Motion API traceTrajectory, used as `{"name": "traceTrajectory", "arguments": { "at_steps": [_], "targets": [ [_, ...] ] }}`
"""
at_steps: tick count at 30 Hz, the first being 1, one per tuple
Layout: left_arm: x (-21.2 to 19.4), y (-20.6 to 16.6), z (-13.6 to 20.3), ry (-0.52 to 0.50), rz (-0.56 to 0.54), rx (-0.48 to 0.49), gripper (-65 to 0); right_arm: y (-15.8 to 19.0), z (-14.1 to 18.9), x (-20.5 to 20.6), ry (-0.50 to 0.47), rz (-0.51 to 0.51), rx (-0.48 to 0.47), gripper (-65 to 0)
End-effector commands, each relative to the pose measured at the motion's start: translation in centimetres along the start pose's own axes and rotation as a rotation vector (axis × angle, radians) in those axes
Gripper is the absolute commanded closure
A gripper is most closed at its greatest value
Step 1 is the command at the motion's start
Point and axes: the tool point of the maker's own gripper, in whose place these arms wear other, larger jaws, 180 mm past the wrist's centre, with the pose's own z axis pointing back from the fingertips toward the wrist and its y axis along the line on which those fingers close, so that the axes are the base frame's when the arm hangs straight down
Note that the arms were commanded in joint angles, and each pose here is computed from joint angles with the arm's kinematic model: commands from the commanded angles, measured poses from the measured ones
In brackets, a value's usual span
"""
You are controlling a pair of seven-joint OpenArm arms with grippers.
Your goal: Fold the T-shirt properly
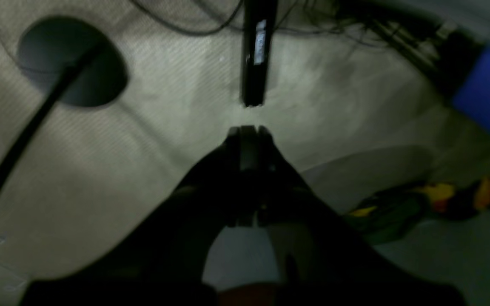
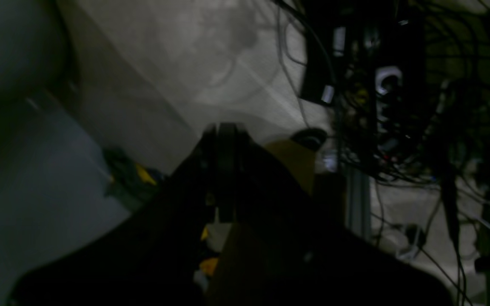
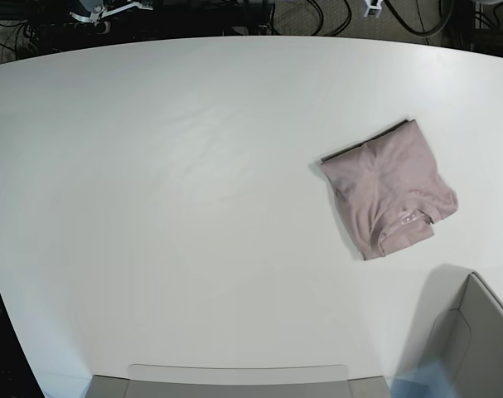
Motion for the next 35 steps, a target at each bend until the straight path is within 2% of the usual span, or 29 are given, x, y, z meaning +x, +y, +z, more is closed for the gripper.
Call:
{"name": "traceTrajectory", "arguments": {
  "at_steps": [1, 4, 6, 8, 12, 15, 20, 22, 31, 35],
  "targets": [
    [-0.2, 0.0, -0.2, 0.004, -0.014, -0.003, 0.0, 0.7, -0.4, -0.4, 0.006, 0.011, 0.037, 0.0],
    [0.3, -0.9, -1.5, -0.013, -0.026, -0.006, 0.0, 0.0, -1.3, -0.7, 0.052, 0.039, 0.058, 0.0],
    [0.6, 0.0, -2.3, -0.03, -0.009, 0.055, 0.0, -0.8, -1.8, -1.4, 0.103, 0.06, 0.071, 0.0],
    [0.5, 1.0, -2.8, -0.044, 0.023, 0.126, 0.0, -1.1, -2.2, -1.2, 0.11, 0.08, 0.084, 0.0],
    [2.2, 2.4, -3.4, -0.112, 0.072, 0.256, 0.0, -2.0, -3.4, 0.5, 0.062, 0.069, 0.11, 0.0],
    [2.8, 2.9, -3.4, -0.136, 0.081, 0.305, 0.0, -2.1, -4.1, 1.8, 0.002, 0.034, 0.131, 0.0],
    [3.4, 3.2, -3.2, -0.163, 0.081, 0.318, 0.0, -2.1, -4.9, 3.1, -0.108, -0.037, 0.159, 0.0],
    [3.4, 3.1, -3.3, -0.159, 0.085, 0.317, 0.0, -1.8, -5.2, 2.8, -0.113, -0.041, 0.171, 0.0],
    [3.1, -0.5, -4.7, -0.15, 0.099, 0.259, 0.0, -1.2, -5.7, -2.6, 0.138, 0.154, 0.203, 0.0],
    [3.0, -1.2, -5.0, -0.149, 0.102, 0.247, 0.0, -1.2, -5.7, -3.0, 0.157, 0.176, 0.204, 0.0]
  ]
}}
